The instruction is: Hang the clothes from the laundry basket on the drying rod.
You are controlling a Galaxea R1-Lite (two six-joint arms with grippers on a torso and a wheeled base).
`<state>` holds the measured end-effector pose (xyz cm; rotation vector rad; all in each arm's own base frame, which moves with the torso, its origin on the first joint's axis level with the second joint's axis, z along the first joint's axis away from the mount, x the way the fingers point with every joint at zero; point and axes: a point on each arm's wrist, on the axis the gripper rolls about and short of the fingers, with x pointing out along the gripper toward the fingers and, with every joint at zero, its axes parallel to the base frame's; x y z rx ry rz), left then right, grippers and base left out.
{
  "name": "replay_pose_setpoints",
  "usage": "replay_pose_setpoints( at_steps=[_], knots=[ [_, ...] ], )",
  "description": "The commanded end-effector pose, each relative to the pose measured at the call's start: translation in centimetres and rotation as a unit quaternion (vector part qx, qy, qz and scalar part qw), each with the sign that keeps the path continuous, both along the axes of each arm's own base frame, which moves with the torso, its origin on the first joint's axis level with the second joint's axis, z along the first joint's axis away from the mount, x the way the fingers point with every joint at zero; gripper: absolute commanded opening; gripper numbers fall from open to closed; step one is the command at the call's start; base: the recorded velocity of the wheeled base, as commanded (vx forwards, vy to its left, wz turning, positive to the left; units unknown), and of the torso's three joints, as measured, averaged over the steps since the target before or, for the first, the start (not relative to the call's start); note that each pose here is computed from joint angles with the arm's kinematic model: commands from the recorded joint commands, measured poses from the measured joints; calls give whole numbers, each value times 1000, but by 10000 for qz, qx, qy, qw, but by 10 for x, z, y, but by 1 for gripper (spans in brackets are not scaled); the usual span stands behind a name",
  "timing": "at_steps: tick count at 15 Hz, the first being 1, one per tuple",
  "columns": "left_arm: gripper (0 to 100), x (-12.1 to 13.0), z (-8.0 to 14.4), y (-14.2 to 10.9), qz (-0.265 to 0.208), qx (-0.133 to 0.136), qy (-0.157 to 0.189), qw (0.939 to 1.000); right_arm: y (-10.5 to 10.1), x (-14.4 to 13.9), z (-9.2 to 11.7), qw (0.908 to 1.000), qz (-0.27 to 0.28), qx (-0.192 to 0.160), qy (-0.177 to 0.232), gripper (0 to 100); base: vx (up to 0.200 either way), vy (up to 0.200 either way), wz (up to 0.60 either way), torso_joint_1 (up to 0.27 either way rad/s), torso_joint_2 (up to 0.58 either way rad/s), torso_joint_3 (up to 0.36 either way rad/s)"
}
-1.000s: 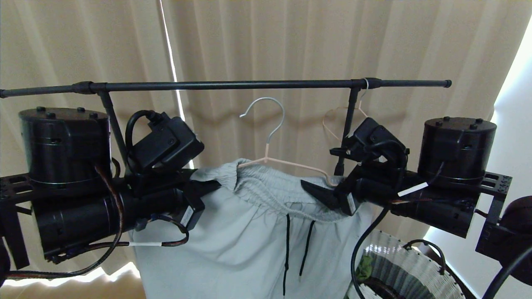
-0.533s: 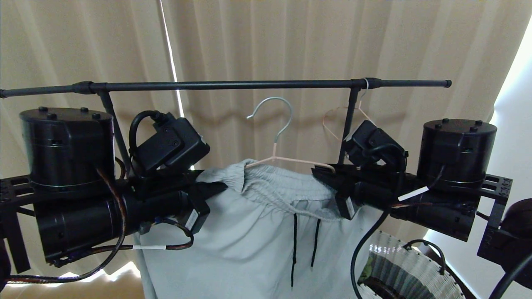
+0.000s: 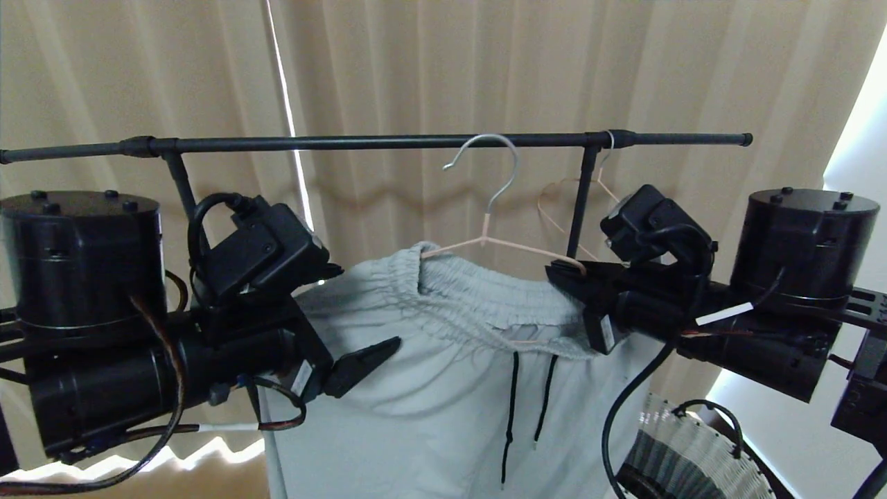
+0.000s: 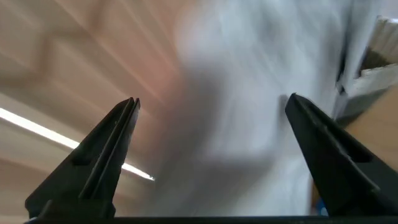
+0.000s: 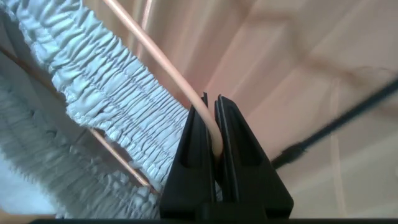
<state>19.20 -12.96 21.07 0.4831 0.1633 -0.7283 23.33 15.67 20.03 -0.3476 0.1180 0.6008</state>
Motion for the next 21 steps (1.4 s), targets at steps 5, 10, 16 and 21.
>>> replay_pose_setpoints(
  at_steps=[5, 10, 16, 21],
  knots=[
    [100, -17, -16, 28, 483, -370, 227, 9979, -39, -16, 11, 9987, -452, 125, -185, 0, 0, 0, 0, 0, 0, 0],
    [100, -6, -52, 37, 805, -328, 283, 9958, -43, -23, 16, 9986, -408, 202, -281, 0, 0, 0, 0, 0, 0, 0],
    [0, 7, -57, 37, 918, -323, 283, 9948, -47, -34, 26, 9983, -149, 349, -452, 0, 0, 0, 0, 0, 0, 0],
    [0, 8, -54, 40, 1000, -350, 233, 9941, -47, -34, 27, 9982, -208, 334, -461, 0, 0, 0, 0, 0, 0, 0]
  ],
)
